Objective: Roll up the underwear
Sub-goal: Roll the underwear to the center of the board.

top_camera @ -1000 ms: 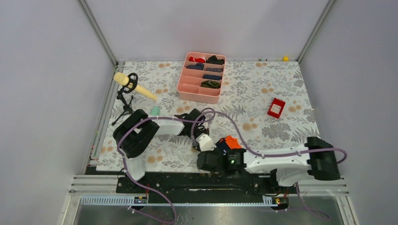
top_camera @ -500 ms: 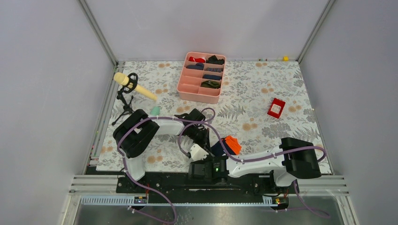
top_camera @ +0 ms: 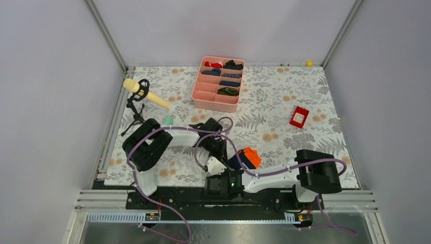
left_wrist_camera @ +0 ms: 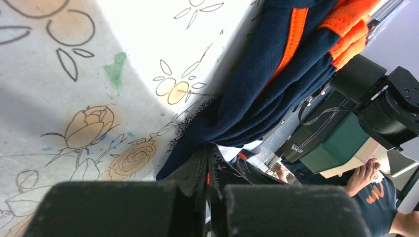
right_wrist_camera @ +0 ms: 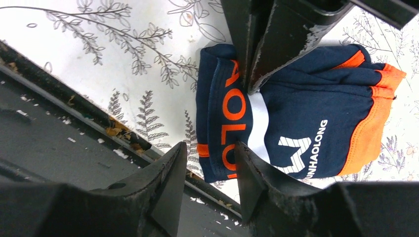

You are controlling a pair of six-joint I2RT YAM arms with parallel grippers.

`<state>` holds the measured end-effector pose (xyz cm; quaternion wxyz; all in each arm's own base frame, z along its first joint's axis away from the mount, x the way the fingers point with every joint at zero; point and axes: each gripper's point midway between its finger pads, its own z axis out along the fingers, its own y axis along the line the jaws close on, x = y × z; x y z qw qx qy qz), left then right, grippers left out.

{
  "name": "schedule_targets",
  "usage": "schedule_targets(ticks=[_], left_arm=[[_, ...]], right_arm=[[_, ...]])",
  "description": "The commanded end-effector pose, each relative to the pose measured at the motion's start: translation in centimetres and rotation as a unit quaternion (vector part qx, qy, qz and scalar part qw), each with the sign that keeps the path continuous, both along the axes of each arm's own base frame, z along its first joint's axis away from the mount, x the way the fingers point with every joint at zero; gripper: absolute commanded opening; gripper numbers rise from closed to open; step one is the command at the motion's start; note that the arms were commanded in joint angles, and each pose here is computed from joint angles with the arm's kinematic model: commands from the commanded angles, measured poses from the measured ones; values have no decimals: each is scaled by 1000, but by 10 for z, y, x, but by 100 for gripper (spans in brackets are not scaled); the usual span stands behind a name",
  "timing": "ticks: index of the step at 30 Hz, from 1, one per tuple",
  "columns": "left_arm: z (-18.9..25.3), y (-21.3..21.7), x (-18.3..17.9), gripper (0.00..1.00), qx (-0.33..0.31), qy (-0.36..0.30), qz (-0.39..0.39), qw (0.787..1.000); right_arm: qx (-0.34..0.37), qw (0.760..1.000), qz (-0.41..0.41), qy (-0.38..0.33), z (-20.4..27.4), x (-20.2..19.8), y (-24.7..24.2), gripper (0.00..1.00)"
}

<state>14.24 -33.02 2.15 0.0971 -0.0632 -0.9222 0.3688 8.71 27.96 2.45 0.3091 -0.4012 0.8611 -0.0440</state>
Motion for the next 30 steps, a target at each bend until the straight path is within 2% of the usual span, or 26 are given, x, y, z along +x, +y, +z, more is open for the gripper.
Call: schedule_targets(ticks=[1,6,10,12,15,19,22,30], left_arm=[[-17,9,-13,0,35,10,-8,999],[-14,6,-11,0,30,9,-7,999],[-9,2,-11,0,18,13,4,1000],[-3,-1,-10,0,7,16,12,1000],[16,-10,-4,4,-19,11,27,999],[59,-22,7,28,-71,-11,56,996],[90,-28,15,37,-117,-30,81,989],[122,-13,31,39,-144,-57,133,979]], right_arm=[[10,999,-34,-3,-7,10,-6,46],[1,999,-41,5,-17,11,-9,33],[7,999,-44,1,-14,13,-9,16],[15,999,-44,1,-12,13,-11,1],[30,998,-46,1,-7,12,-14,0],[75,996,-45,18,-2,9,-15,0],[115,992,-30,36,-2,3,-17,0],[180,979,-37,84,-2,-2,-23,0]])
